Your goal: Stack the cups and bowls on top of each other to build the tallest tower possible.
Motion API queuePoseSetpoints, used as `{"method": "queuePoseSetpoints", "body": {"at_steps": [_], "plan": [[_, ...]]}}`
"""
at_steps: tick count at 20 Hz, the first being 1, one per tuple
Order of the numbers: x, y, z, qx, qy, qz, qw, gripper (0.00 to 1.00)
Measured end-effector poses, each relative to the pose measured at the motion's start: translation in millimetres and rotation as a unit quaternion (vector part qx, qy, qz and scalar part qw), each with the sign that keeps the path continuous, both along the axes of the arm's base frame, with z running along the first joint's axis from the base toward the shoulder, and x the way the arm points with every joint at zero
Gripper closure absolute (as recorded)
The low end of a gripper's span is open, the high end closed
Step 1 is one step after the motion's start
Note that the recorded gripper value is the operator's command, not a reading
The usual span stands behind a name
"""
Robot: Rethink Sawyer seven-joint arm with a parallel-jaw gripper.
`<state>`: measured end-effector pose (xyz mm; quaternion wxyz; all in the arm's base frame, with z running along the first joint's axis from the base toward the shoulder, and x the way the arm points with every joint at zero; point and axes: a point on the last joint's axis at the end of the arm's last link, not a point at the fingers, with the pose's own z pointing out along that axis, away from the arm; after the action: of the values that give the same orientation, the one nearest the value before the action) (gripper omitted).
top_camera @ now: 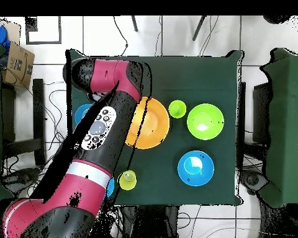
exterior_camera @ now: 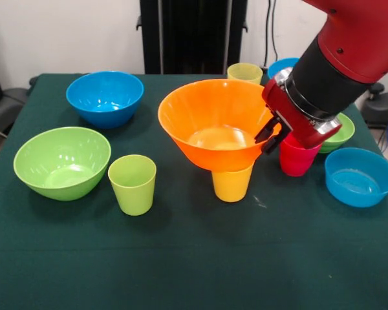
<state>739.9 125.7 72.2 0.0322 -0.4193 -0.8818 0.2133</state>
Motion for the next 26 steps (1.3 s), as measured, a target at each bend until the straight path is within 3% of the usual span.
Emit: {"method": "queuePoseSetpoints", "body": {"at_steps": [26], "plan": [[-5.5,25.1,4.2,0.004,0.013,0.011,0.9998,1.0]]}}
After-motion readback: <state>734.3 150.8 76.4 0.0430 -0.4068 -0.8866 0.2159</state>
